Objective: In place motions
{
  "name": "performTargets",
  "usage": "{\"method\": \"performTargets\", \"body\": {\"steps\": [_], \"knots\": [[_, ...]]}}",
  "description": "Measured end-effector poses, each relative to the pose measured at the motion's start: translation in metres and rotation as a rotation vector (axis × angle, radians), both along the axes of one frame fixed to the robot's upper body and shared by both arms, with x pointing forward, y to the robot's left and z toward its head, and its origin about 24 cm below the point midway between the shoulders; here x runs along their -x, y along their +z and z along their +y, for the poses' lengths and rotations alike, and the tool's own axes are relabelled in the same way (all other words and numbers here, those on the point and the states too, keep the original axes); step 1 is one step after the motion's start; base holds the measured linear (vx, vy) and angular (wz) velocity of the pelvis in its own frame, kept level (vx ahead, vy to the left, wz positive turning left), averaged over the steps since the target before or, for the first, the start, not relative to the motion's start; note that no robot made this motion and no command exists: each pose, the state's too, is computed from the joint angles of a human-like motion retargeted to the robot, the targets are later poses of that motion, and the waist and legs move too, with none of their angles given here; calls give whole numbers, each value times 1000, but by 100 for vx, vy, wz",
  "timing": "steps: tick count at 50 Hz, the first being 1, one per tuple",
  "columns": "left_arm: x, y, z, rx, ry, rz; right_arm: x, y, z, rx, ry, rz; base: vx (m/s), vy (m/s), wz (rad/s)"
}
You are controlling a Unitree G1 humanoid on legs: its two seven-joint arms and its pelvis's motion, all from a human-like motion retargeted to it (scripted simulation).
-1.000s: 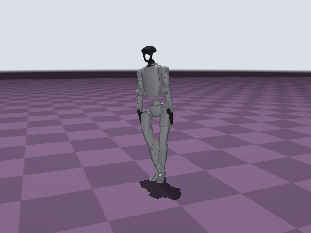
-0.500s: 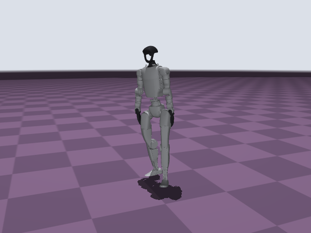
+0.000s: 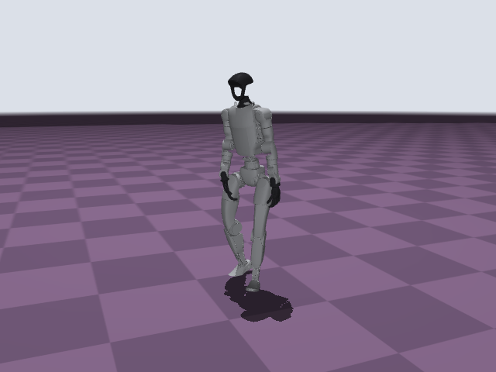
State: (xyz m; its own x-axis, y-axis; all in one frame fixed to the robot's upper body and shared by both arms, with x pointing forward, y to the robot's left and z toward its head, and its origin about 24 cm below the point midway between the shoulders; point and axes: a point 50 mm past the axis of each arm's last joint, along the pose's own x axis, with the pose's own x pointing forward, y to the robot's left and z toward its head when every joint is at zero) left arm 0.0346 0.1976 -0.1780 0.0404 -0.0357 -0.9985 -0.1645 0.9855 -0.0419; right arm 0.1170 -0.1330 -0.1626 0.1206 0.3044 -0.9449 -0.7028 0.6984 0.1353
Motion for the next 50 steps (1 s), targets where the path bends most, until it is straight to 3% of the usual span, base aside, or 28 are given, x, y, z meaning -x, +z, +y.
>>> {"method": "performTargets", "body": {"steps": [5,18,24,50], "knots": [[-4,1,4,-8,24,-13,-2,0,-4,24,34,-11,-5,10,51],[9,-2,-19,60,41,28,30,-9,-43,114,-252,143,9,4,25],[19,-3,-25,99,-22,61,35,-9,-55,184,-228,158,6,-1,18],[10,-2,-17,78,-10,40,41,-11,-39,136,-176,181,0,0,0]]}}
